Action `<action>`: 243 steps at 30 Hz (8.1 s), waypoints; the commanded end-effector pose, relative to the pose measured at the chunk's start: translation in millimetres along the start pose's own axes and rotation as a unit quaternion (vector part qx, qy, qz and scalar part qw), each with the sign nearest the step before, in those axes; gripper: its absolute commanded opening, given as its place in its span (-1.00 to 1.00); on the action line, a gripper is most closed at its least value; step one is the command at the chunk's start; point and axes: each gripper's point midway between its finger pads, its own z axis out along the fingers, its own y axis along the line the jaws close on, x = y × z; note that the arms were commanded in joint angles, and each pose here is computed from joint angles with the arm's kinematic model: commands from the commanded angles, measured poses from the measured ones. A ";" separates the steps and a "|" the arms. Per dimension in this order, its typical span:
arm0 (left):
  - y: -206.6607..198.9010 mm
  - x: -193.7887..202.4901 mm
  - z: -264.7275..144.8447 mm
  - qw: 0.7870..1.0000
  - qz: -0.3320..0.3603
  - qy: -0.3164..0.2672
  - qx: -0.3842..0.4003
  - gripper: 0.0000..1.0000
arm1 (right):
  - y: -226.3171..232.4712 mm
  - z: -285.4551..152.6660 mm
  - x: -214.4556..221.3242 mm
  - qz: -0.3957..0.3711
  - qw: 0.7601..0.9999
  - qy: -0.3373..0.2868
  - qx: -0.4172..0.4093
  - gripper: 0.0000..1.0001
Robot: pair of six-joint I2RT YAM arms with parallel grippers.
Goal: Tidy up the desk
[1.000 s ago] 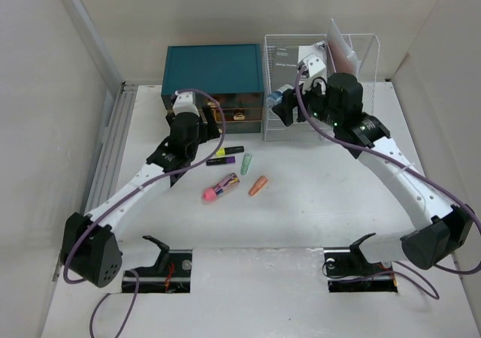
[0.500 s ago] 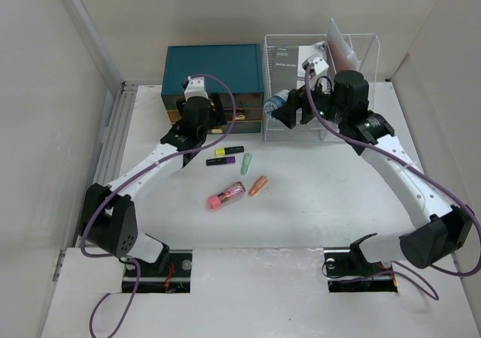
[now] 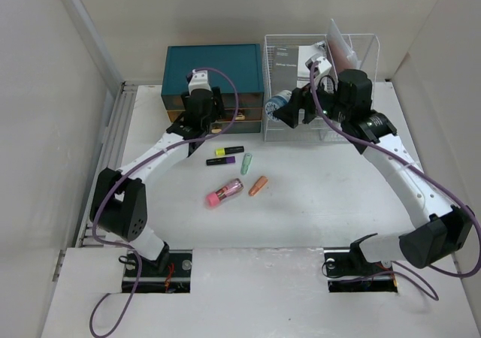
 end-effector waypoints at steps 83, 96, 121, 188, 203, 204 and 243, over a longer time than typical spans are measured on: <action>-11.0 -17.4 16.3 0.998 -0.009 -0.034 -0.060 -0.74 | 16.0 -10.2 -19.7 -0.020 0.998 -0.046 -0.035 -1.00; 2.9 -0.4 -22.8 0.998 -0.012 -0.024 -0.050 -0.94 | 13.5 -8.2 -21.3 -0.020 0.998 -0.046 -0.031 -1.00; -12.3 40.3 -70.6 1.000 0.001 0.012 0.008 -0.94 | -4.2 134.7 -10.7 0.039 0.988 0.018 0.151 -1.00; -31.8 7.9 10.4 1.000 -0.003 0.014 -0.008 -0.04 | 10.4 -12.3 -27.5 -0.071 0.987 -0.095 0.113 -0.55; -24.7 -7.5 19.9 0.999 -0.017 0.000 -0.033 0.16 | 6.0 -8.8 -8.6 -0.059 0.990 -0.082 0.097 -0.58; -24.8 -7.5 19.9 0.999 -0.017 0.000 -0.033 0.16 | 6.0 -8.8 -8.6 -0.059 0.990 -0.082 0.097 -0.60; 98.0 -27.7 -184.6 0.987 -0.067 -0.128 -0.067 0.87 | 121.2 114.7 190.8 -0.455 0.802 0.128 -0.364 0.77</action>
